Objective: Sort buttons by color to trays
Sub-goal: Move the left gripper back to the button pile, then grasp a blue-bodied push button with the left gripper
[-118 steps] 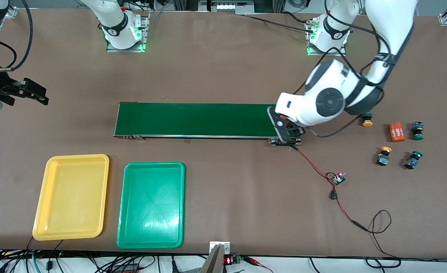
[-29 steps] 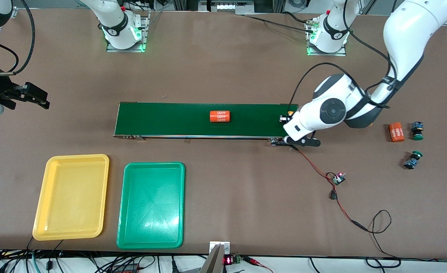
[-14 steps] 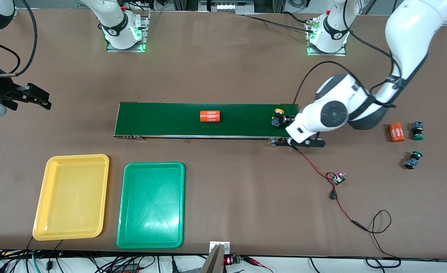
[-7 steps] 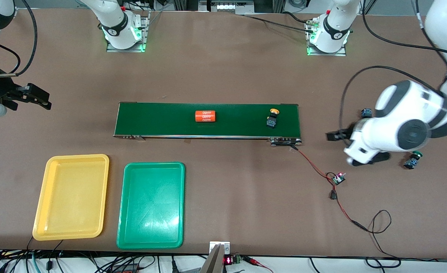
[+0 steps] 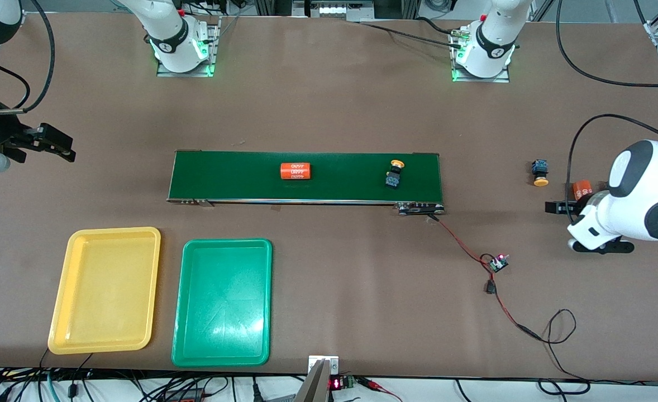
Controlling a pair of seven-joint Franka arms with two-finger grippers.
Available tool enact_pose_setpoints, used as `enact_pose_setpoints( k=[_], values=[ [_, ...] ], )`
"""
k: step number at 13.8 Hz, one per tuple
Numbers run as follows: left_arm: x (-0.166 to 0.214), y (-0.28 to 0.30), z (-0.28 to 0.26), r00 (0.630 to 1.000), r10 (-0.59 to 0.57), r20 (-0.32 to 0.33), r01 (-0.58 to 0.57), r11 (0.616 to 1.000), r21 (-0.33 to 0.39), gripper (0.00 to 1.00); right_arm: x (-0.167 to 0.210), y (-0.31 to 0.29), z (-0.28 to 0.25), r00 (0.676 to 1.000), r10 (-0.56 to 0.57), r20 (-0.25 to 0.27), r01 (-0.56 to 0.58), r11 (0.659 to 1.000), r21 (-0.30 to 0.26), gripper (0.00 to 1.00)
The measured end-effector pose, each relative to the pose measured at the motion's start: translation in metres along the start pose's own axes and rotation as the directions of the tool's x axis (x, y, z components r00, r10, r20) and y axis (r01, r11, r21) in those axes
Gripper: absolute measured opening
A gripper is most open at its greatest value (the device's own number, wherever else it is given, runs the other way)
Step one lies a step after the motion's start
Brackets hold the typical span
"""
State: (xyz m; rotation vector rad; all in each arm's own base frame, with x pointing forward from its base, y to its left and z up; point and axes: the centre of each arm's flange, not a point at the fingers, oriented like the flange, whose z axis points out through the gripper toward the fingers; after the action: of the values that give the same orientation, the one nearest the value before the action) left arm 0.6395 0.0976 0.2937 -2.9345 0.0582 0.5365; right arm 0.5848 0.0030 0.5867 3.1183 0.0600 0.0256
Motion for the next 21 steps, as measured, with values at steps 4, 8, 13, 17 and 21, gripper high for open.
enact_pose_setpoints(
  k=[4, 8, 13, 17, 21],
  values=[
    [0.014, -0.052, 0.025, 0.981, 0.177, -0.075, -0.171, 0.982, 0.082, 1.00, 0.000, 0.000, 0.000, 1.000, 0.000, 0.000, 0.000, 1.000, 0.000, 1.00],
    [0.022, -0.081, 0.052, 0.937, 0.332, -0.110, -0.321, 0.941, 0.104, 1.00, 0.000, -0.001, 0.000, 1.000, -0.002, 0.000, 0.002, 1.000, 0.000, 1.00],
    [0.032, -0.114, 0.097, 0.855, 0.488, -0.177, -0.473, 0.873, 0.121, 1.00, 0.000, -0.002, 0.000, 1.000, -0.003, 0.000, 0.003, 1.000, 0.000, 1.00],
    [0.037, -0.131, 0.127, 0.828, 0.519, -0.212, -0.501, 0.855, 0.134, 1.00, 0.000, -0.002, 0.000, 1.000, -0.004, 0.000, 0.004, 1.000, 0.000, 1.00],
    [0.038, -0.130, 0.129, 0.824, 0.524, -0.216, -0.506, 0.852, 0.134, 0.88, 0.000, -0.002, 0.000, 1.000, -0.004, 0.000, 0.004, 1.000, 0.000, 1.00]
  ],
)
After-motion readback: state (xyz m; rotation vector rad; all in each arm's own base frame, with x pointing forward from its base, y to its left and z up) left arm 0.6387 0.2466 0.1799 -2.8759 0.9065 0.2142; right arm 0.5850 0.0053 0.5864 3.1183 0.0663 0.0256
